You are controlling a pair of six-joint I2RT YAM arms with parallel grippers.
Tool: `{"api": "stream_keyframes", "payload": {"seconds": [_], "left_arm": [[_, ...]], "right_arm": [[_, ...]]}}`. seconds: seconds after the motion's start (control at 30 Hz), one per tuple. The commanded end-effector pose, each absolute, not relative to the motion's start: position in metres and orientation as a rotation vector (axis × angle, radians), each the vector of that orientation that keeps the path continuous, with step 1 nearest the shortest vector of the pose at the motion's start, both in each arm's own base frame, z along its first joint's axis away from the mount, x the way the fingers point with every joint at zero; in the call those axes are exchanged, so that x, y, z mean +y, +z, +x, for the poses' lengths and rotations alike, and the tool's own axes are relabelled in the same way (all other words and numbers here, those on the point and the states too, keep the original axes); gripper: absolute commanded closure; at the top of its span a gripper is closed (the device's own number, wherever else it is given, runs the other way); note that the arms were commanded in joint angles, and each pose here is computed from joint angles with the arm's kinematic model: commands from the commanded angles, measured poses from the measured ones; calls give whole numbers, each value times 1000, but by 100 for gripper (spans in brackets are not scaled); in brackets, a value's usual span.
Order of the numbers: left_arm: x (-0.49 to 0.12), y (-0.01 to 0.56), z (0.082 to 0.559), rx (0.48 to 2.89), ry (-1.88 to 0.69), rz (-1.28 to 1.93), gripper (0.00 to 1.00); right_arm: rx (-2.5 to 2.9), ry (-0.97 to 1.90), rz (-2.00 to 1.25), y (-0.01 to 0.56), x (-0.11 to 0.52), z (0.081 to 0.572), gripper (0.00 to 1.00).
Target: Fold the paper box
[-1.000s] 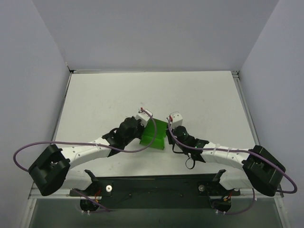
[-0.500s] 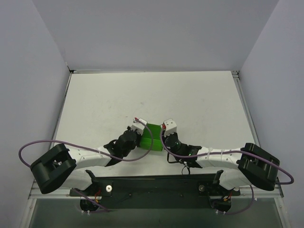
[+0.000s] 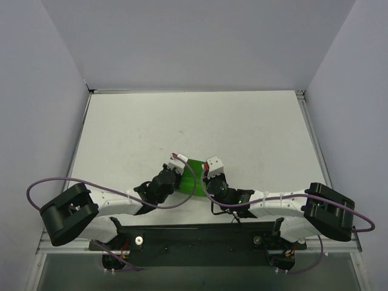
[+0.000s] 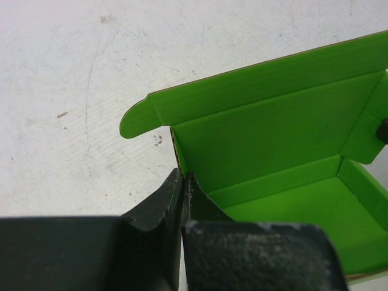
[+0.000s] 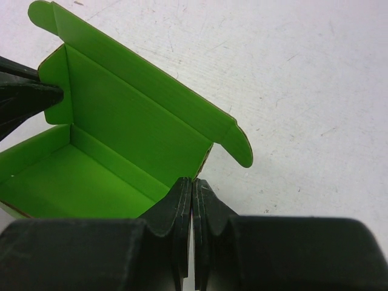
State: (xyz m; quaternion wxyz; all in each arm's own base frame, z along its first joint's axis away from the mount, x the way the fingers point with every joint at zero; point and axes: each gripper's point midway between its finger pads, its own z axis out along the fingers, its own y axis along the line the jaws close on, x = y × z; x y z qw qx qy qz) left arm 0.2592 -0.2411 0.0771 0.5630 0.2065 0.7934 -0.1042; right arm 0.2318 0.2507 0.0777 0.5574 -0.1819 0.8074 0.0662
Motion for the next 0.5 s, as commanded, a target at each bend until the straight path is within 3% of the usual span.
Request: {"api": "stream_keyframes", "payload": {"seconds": [0.0,0.47], "left_arm": [[-301,133,260,1701,-447,553,100],[-301,121,267,1606,-530,473,100]], "right_arm": [[1773,333,-325,135,293,242,100],[1720,241,-220,131,275,252,100]]}}
